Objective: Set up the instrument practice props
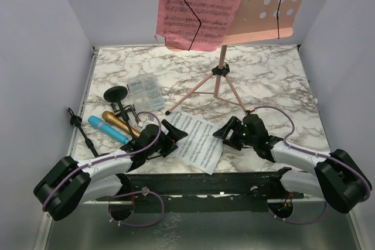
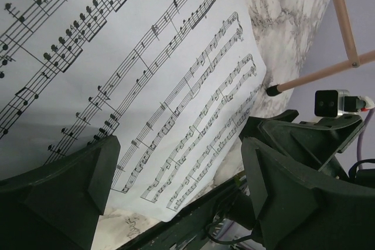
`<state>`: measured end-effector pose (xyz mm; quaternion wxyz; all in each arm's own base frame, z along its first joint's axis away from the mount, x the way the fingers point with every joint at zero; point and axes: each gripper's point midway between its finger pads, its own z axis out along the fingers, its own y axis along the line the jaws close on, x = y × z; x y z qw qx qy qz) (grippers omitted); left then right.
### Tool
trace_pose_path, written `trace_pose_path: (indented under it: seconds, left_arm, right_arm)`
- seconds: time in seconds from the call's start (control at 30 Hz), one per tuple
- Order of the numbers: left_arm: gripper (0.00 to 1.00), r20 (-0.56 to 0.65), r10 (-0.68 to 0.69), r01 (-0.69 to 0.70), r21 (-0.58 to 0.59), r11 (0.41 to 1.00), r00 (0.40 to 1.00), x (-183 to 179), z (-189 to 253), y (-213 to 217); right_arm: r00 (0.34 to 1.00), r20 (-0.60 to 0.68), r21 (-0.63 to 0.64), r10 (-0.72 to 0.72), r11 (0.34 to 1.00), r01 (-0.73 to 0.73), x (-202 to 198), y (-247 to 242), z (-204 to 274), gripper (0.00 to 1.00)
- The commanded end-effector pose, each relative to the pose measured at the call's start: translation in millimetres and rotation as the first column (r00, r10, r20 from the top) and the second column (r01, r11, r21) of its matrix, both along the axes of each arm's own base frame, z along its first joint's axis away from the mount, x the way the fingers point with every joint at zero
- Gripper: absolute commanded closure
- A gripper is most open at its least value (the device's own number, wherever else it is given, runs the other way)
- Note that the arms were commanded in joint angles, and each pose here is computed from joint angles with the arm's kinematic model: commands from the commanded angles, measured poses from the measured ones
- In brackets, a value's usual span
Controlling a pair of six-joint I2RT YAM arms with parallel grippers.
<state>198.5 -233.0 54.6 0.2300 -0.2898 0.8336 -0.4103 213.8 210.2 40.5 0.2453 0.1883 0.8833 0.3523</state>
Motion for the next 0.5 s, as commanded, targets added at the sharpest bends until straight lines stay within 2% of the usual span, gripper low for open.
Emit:
trace_pose_path:
  seconds: [0.0, 0.27, 0.47]
  left_arm:
    - [0.07, -0.066, 0.025, -0.023, 0.019, 1.000, 0.998, -6, -17, 3]
    - [0.06, -0.065, 0.001, 0.000, 0.018, 1.000, 0.998, -8, -16, -3]
    - [0.06, -0.067, 0.016, -0.018, -0.019, 1.000, 0.998, -9, -12, -4]
  right_arm:
    - [0.998, -0.057, 0.045, -0.001, 0.999, 0.003, -7, 8, -13, 0.22]
    - [0.998, 0.062, 0.180, 0.019, 0.983, -0.030, 5, 29, 24, 0.22]
    - [0.986, 0.151, 0.309, 0.074, 0.944, -0.118, -1, 44, 54, 0.22]
